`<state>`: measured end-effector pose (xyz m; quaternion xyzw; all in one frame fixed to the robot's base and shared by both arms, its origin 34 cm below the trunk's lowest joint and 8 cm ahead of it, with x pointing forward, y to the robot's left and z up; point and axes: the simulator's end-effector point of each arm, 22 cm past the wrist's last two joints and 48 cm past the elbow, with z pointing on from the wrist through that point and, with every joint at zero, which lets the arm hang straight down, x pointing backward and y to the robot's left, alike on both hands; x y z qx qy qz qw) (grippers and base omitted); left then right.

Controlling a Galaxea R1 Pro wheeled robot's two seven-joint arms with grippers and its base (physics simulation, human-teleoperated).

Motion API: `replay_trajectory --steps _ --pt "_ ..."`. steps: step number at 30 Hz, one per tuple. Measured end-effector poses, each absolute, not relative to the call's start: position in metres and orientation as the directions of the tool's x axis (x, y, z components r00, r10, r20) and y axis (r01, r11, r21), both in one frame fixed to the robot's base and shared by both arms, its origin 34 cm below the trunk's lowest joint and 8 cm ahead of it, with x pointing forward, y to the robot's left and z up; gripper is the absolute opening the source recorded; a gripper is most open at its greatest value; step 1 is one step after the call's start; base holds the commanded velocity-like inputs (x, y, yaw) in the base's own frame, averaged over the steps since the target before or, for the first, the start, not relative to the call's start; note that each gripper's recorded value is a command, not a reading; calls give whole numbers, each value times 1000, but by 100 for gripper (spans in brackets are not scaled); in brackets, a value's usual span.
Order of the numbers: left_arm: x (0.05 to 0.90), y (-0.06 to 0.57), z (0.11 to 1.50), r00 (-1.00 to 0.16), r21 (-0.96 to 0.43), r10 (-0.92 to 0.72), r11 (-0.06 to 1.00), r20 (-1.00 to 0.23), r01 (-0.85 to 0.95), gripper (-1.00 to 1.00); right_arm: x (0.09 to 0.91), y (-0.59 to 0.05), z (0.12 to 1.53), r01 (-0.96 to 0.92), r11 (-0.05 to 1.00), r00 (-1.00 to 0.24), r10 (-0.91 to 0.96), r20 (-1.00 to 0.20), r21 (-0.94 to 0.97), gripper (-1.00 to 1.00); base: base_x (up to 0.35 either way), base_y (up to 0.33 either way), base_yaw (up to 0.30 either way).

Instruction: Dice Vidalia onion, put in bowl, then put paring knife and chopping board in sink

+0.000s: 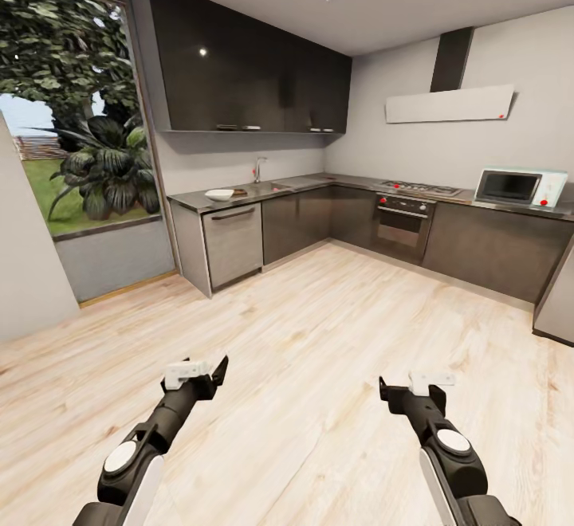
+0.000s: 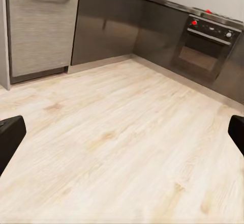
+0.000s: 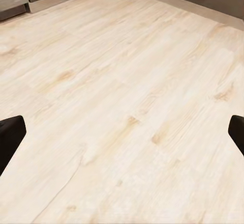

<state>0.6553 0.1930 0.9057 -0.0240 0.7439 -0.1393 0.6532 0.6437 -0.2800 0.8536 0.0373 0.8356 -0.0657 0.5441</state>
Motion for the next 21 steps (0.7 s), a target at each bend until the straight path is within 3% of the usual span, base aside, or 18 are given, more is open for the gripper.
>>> replay_trajectory --steps 8,14,21 --pt "657 208 903 -151 -260 -242 959 -958 112 100 643 -281 851 131 988 -417 -15 -909 -77 100 0 0 0" --pt "657 210 905 -146 -262 -245 958 -958 113 100 656 -265 889 112 992 -246 -21 -969 -50 100 0 0 0" --pt "657 210 904 -145 -261 -245 959 -959 108 100 660 -237 910 69 996 -148 -48 -988 -59 100 0 0 0"
